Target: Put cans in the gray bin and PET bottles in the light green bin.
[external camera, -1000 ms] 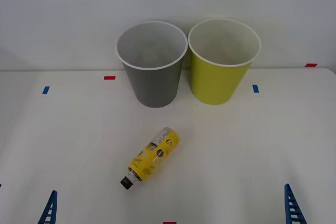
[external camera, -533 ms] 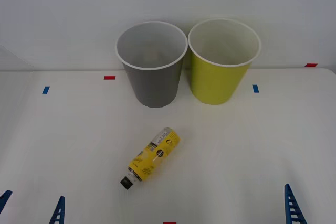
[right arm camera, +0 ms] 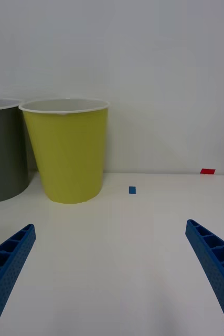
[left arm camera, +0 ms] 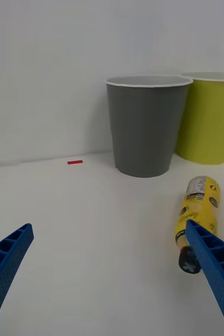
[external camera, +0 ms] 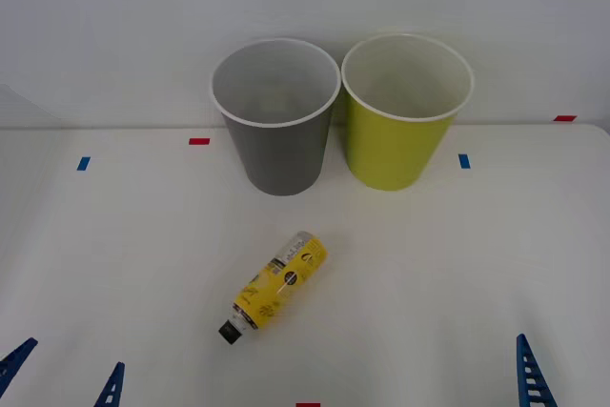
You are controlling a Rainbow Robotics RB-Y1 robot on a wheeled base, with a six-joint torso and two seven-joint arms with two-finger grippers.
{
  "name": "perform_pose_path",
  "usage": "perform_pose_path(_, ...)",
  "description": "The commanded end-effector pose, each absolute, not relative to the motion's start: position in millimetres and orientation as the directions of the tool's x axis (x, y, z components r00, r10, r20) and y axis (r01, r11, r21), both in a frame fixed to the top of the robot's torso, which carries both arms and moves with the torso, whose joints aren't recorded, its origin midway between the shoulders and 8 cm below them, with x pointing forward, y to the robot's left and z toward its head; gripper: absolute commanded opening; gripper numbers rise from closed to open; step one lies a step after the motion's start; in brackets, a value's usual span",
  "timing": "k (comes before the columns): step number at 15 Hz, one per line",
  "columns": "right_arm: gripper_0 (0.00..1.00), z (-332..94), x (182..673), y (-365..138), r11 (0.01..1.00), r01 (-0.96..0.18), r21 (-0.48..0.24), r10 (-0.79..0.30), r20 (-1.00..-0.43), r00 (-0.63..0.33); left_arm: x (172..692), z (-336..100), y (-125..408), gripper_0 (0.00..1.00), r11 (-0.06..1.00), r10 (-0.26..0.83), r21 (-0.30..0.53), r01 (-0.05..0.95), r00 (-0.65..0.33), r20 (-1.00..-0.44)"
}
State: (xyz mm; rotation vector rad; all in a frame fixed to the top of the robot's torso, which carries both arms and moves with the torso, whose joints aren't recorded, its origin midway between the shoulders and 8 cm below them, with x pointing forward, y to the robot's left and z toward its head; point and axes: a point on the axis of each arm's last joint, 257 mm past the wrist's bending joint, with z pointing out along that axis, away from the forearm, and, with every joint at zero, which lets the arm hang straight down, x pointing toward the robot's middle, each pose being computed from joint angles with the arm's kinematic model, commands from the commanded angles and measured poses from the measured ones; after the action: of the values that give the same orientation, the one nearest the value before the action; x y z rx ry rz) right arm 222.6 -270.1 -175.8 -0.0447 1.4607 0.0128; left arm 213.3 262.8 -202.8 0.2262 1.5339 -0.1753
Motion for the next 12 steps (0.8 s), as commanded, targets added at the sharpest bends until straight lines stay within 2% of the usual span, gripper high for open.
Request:
perform_pose_path(1,1.0,-176,223,-270,0.999,-0.036,-0.023,-0.019,-0.994,0.11,220,-216,242,1.0,0.931,0.066,0.058,0.361,-0.011,-0.998)
perform_pose_path(5,1.0,-176,223,-270,0.999,-0.036,-0.023,-0.019,-0.994,0.11,231,-224,220,1.0,0.879,0.118,0.096,0.467,-0.018,-0.993)
perform_pose_path(12,1.0,-176,223,-270,0.999,-0.036,-0.023,-0.019,-0.994,0.11,268,-227,185,1.0,0.82,0.222,0.155,0.551,-0.056,-0.973)
